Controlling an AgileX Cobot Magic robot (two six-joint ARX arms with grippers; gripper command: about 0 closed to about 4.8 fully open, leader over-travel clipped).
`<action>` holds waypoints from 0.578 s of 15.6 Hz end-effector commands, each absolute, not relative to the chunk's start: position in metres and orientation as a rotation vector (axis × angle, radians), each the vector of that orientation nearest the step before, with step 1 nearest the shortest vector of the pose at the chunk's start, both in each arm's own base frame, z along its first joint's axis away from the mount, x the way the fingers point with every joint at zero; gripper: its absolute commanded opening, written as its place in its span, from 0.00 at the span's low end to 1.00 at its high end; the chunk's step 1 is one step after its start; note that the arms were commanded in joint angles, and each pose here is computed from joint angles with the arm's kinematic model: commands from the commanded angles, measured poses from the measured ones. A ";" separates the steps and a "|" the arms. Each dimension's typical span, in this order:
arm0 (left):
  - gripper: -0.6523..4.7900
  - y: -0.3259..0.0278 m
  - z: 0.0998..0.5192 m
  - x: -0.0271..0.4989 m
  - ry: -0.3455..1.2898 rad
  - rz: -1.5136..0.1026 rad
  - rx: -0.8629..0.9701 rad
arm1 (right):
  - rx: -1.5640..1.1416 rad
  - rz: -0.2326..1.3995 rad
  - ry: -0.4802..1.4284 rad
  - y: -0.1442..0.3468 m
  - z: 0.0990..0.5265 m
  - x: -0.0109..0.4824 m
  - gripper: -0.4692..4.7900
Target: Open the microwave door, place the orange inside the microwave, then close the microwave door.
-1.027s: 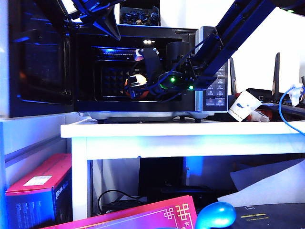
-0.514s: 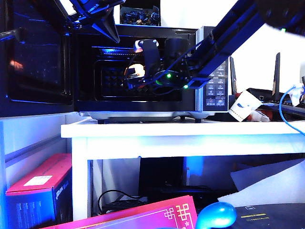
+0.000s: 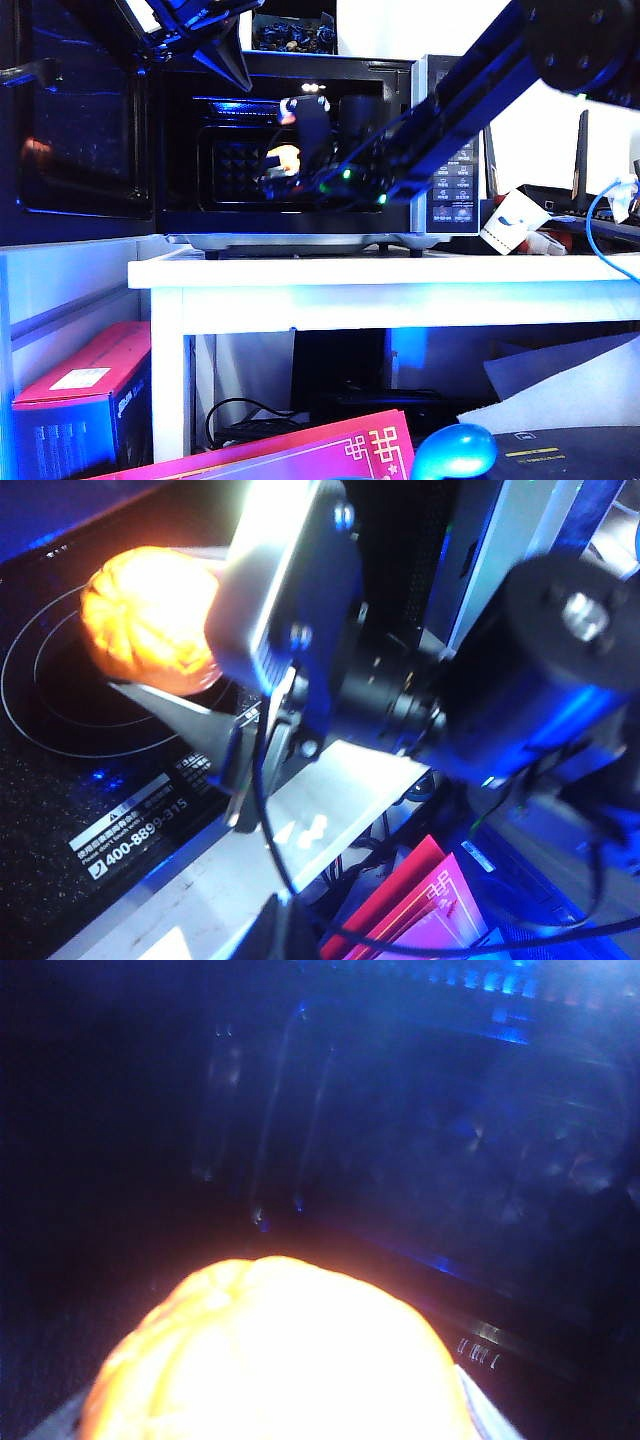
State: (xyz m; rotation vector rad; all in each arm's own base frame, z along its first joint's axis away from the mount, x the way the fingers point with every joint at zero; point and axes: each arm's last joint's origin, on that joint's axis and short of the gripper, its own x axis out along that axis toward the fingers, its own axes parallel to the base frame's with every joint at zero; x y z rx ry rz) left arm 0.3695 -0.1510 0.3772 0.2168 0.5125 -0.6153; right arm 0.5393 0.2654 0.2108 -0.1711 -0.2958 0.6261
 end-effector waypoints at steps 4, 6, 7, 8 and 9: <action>0.11 -0.150 0.378 0.368 0.523 -0.612 0.213 | -0.165 0.625 -0.288 0.269 0.206 0.539 1.00; 0.11 -0.150 0.377 0.367 0.536 -0.612 0.214 | -0.166 0.626 -0.280 0.269 0.206 0.539 1.00; 0.11 -0.150 0.377 0.367 0.538 -0.613 0.214 | -0.167 0.629 -0.269 0.270 0.206 0.539 1.00; 0.11 -0.150 0.377 0.367 0.537 -0.613 0.214 | -0.170 0.632 -0.255 0.271 0.208 0.538 1.00; 0.11 -0.150 0.377 0.367 0.537 -0.612 0.214 | -0.172 0.628 -0.249 0.271 0.212 0.537 1.00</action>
